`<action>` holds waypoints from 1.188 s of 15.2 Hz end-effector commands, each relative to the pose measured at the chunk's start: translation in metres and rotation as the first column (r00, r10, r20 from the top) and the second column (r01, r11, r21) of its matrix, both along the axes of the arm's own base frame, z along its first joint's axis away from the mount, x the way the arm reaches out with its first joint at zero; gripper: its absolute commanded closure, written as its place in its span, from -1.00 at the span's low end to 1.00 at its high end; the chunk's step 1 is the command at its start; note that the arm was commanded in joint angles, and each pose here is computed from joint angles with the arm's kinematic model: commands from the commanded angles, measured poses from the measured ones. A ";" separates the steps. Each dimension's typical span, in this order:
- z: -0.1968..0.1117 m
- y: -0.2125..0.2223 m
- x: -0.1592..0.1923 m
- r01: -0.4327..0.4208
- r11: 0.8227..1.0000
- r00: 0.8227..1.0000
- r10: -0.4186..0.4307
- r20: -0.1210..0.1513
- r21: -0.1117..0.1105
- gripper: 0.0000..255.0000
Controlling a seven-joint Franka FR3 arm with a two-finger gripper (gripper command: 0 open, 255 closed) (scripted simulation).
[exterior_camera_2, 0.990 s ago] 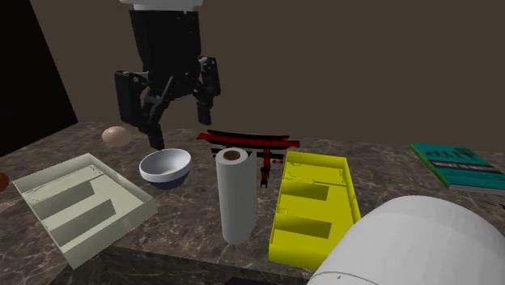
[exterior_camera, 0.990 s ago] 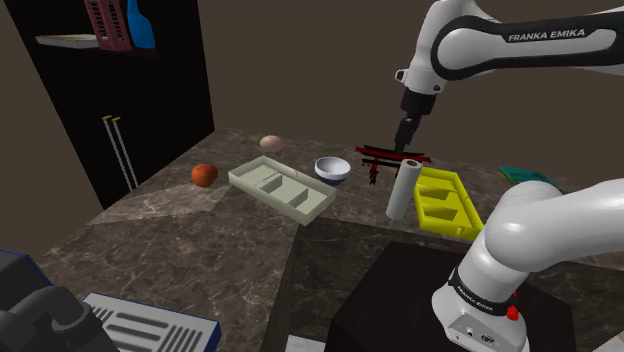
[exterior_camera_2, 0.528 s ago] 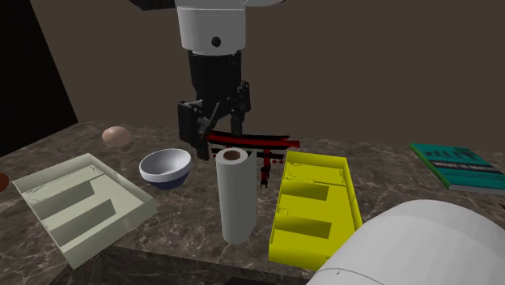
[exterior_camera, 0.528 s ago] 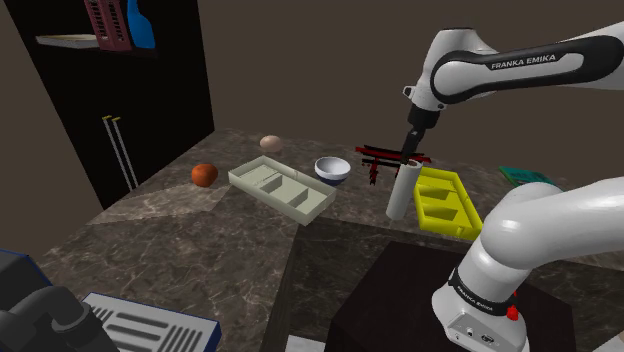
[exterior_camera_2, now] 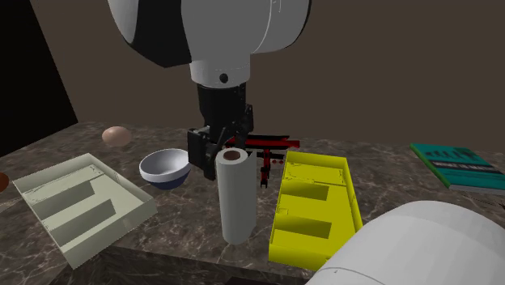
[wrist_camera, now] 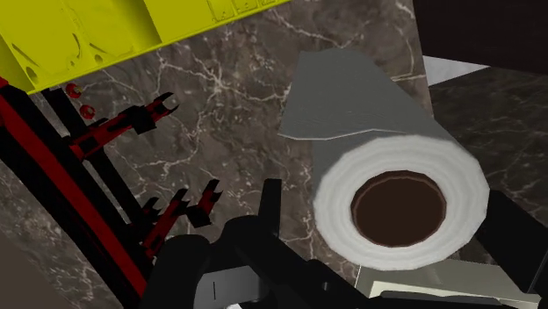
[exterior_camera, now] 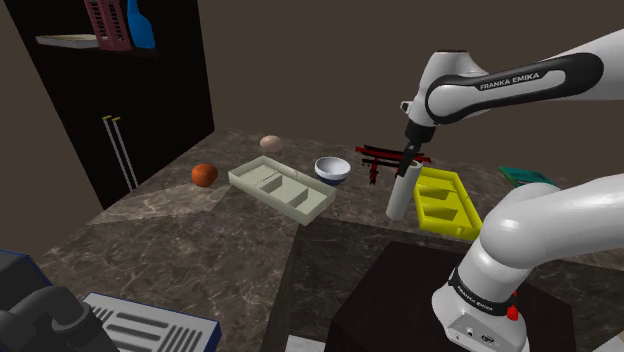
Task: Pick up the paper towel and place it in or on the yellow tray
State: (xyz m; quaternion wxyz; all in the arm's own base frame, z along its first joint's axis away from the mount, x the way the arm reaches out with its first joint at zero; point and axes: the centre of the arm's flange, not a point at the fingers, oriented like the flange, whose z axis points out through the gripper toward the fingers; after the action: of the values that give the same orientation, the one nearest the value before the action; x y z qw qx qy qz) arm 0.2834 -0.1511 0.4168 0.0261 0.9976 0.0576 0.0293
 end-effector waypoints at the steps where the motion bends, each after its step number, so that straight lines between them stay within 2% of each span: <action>1: -0.003 -0.001 0.001 0.000 1.000 1.000 0.000 0.001 0.000 -1.00; 7: -0.003 -0.001 0.001 0.000 1.000 1.000 0.000 0.001 0.000 -1.00; 8: -0.003 -0.001 0.001 0.000 1.000 1.000 0.000 0.001 0.000 1.00; 18: 0.002 -0.001 0.001 0.000 1.000 1.000 0.000 0.001 0.000 1.00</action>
State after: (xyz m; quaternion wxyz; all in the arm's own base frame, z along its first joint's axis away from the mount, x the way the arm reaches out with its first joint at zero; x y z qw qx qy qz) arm 0.2847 -0.1522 0.4163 0.0260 0.9976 0.0576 0.0299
